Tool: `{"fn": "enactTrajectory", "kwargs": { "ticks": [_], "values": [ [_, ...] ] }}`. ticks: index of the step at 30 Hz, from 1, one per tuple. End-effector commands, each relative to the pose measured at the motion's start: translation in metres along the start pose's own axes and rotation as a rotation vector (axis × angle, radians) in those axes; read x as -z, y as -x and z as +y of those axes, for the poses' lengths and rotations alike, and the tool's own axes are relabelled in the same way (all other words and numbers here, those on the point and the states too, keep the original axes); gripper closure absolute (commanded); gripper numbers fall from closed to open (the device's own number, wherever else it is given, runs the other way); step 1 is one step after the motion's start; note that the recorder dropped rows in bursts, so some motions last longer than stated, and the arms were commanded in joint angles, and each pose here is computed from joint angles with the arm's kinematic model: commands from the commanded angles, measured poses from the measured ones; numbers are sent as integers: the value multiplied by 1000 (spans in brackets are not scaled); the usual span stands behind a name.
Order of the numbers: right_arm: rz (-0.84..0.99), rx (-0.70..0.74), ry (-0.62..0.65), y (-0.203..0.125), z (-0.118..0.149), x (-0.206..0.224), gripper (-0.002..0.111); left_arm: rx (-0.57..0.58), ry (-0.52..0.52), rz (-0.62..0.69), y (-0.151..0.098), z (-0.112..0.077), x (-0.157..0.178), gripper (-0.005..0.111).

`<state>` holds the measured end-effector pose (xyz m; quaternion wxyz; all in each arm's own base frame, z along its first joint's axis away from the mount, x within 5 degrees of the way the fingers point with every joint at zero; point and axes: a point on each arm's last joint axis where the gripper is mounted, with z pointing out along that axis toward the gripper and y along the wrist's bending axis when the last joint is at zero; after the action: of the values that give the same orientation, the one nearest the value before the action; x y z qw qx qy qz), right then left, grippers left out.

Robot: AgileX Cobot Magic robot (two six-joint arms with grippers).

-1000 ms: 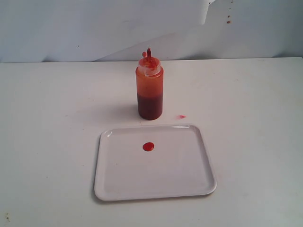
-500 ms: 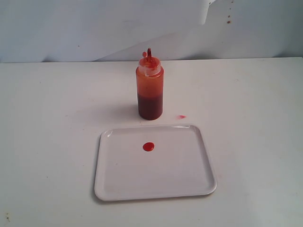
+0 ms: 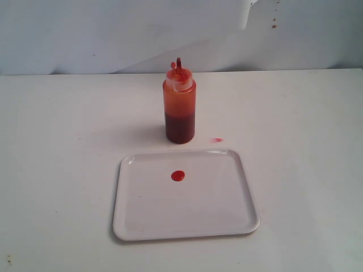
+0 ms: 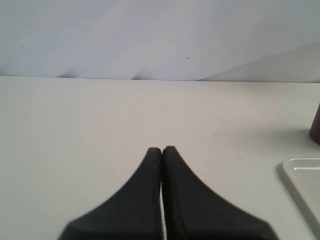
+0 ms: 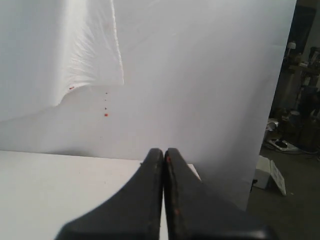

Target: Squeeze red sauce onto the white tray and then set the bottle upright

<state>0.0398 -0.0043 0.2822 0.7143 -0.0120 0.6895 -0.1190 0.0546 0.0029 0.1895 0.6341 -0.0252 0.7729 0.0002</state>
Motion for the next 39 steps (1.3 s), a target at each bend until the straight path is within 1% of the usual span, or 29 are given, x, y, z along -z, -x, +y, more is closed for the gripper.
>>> {"fn": "enactTrajectory", "kwargs": {
  "ticks": [1,8,10,13,17,20,22,26,30,34,36,39],
  "values": [
    [-9,-18,-23,-31,4,-10,108,7,2,0,-2,0,0,107],
    [-17,-49,-43,-67,8,-16,108,7,2,0,-2,0,0,107],
    [-37,-36,-46,-68,8,-16,108,7,2,0,-2,0,0,107],
    [-8,9,-40,-70,9,-16,108,7,2,0,-2,0,0,107],
    [3,23,-38,-71,9,-16,108,7,2,0,-2,0,0,107],
    [54,20,-32,-76,10,-16,108,7,2,0,-2,0,0,107],
    [119,19,-23,-82,10,-16,108,7,2,0,-2,0,0,107],
    [187,-56,-7,-88,12,-15,108,7,2,0,-2,0,0,107],
    [301,-67,14,-98,15,-12,108,7,2,0,-2,0,0,107],
    [313,-66,22,-99,15,-12,108,7,2,0,-2,0,0,107],
    [308,-63,53,-99,17,-12,108,7,2,0,-2,0,0,107],
    [294,-53,149,-98,22,-11,108,7,2,0,-2,0,0,107]
  ]
}}
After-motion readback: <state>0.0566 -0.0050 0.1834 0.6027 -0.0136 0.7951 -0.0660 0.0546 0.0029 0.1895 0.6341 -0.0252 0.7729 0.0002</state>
